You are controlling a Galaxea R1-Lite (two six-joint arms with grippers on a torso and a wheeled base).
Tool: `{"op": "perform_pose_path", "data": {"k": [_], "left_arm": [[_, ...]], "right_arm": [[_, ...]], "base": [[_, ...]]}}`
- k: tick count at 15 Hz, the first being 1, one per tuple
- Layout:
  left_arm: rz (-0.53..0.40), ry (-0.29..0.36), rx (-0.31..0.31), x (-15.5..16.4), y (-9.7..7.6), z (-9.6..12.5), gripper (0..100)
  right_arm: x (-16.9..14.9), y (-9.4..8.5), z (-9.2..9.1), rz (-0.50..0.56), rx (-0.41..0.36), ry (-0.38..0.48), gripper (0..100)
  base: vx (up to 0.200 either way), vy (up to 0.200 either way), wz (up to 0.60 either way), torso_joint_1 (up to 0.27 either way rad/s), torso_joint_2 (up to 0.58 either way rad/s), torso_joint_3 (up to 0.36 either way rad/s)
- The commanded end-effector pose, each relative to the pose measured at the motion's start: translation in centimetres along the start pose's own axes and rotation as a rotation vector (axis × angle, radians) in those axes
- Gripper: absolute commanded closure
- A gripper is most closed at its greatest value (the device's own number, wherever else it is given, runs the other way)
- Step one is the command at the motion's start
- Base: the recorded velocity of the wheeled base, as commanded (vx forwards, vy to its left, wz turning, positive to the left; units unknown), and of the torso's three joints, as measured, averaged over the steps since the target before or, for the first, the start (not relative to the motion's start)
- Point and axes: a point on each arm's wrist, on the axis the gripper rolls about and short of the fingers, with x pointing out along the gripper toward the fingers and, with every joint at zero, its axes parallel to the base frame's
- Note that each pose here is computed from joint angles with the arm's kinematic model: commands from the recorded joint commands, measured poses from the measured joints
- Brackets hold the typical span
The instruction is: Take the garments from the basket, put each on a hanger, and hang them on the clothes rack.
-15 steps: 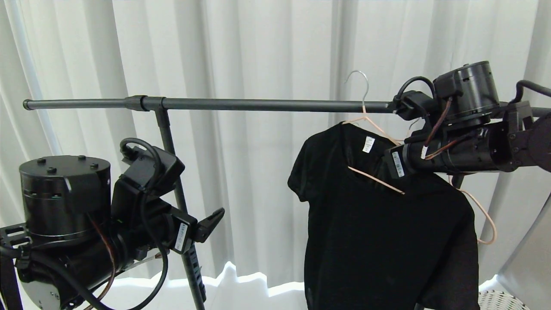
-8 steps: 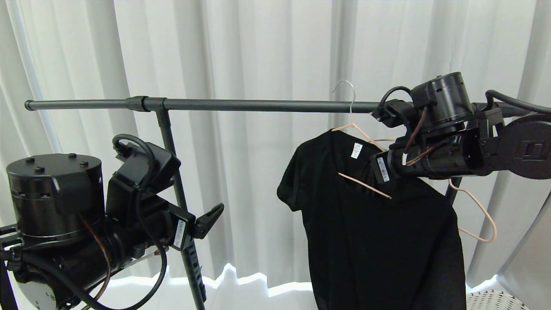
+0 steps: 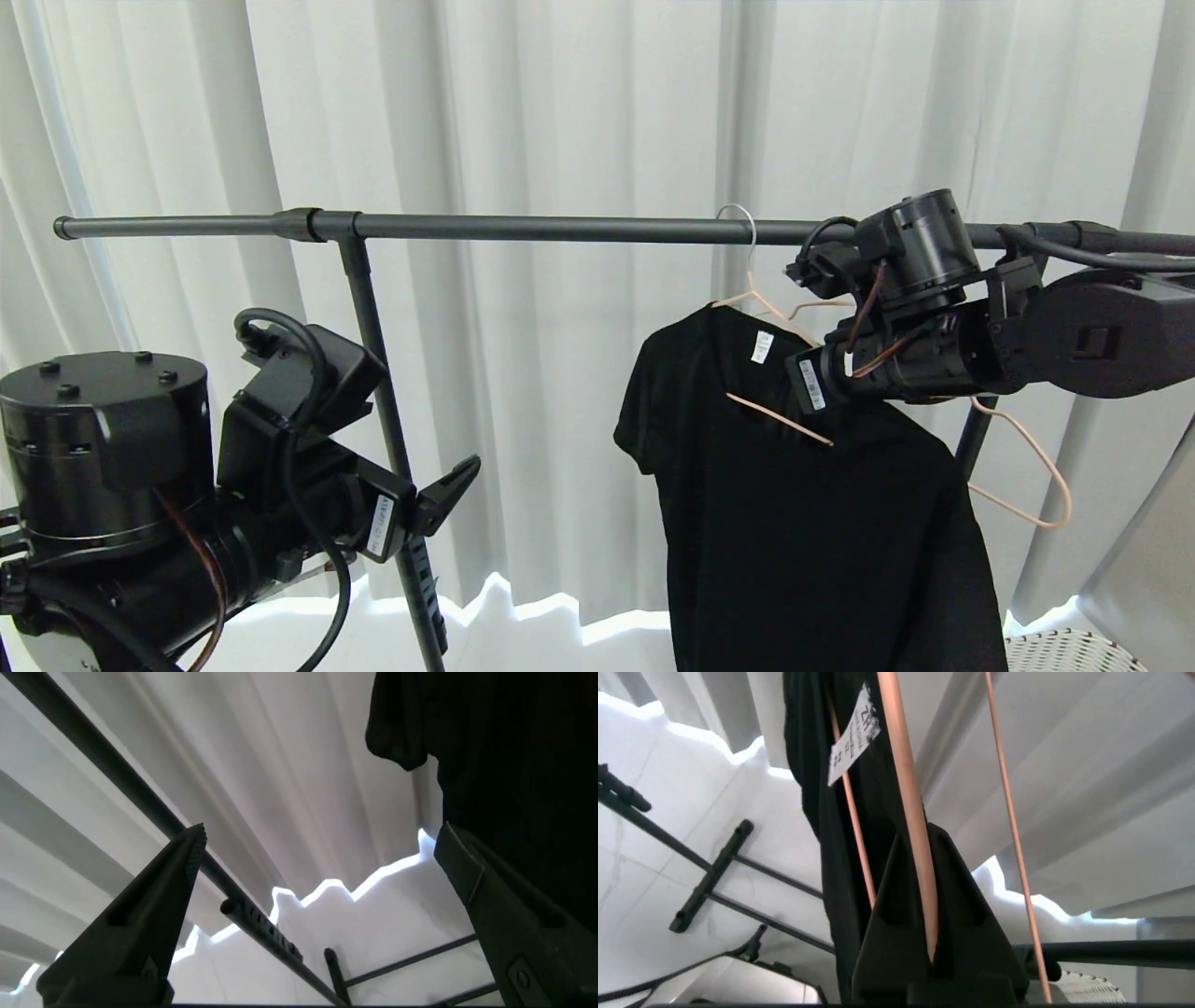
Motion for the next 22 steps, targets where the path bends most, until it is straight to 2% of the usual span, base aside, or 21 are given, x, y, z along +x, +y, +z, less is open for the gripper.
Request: {"op": "perform_pose_path", "data": {"k": [1, 5, 6, 8, 10, 11, 13, 15, 16, 18, 22], "left_arm": [[-0.003, 0.000, 0.002, 0.0, -0.1, 0.0, 0], [-0.004, 0.001, 0.002, 0.0, -0.1, 0.0, 0], [-0.002, 0.000, 0.001, 0.0, 0.0, 0.0, 0], [0.002, 0.003, 0.000, 0.1, 0.0, 0.0, 0], [0.019, 0.007, -0.006, 0.1, 0.4, -0.1, 0], [0.020, 0.007, -0.007, 0.1, 0.4, -0.1, 0], [0.052, 0.015, -0.019, 0.2, 1.1, -0.2, 0], [0.081, -0.002, -0.030, 0.2, 1.6, -0.1, 0], [0.094, -0.012, -0.034, 0.2, 1.8, -0.1, 0], [0.129, -0.008, -0.040, 0.2, 2.1, -0.1, 0], [0.174, -0.002, -0.055, 0.0, 2.9, -0.3, 0]], "right_arm": [[0.2, 0.1, -0.1, 0.001, -0.002, 0.006, 100], [0.4, 0.2, -0.2, 0.000, -0.001, 0.012, 100], [0.1, 0.3, -0.2, 0.005, -0.002, 0.016, 0], [-0.9, 0.6, -0.4, 0.016, 0.016, 0.035, 0], [-3.8, 1.1, 0.0, 0.048, 0.092, -0.014, 0], [-3.9, 1.1, 0.1, 0.050, 0.093, -0.016, 0], [-8.7, 0.5, -0.4, 0.078, 0.107, -0.090, 0], [-11.2, -0.4, -1.1, 0.071, 0.110, -0.125, 0], [-12.1, -1.0, -1.8, 0.025, 0.092, -0.117, 0], [-13.0, -2.4, -3.8, -0.138, 0.041, -0.067, 0], [-14.4, -3.8, -7.3, -0.281, -0.004, -0.026, 0]], "base": [[0.000, 0.000, 0.00, 0.000, 0.00, 0.000], [0.000, 0.000, 0.00, 0.000, 0.00, 0.000], [0.000, 0.000, 0.00, 0.000, 0.00, 0.000], [0.000, 0.000, 0.00, 0.000, 0.00, 0.000], [0.000, 0.000, 0.00, 0.000, 0.00, 0.000], [0.000, 0.000, 0.00, 0.000, 0.00, 0.000], [0.000, 0.000, 0.00, 0.000, 0.00, 0.000], [0.000, 0.000, 0.00, 0.000, 0.00, 0.000], [0.000, 0.000, 0.00, 0.000, 0.00, 0.000], [-0.200, 0.000, 0.00, 0.005, 0.00, 0.002], [-0.200, 0.000, 0.00, 0.000, 0.00, 0.004]]}}
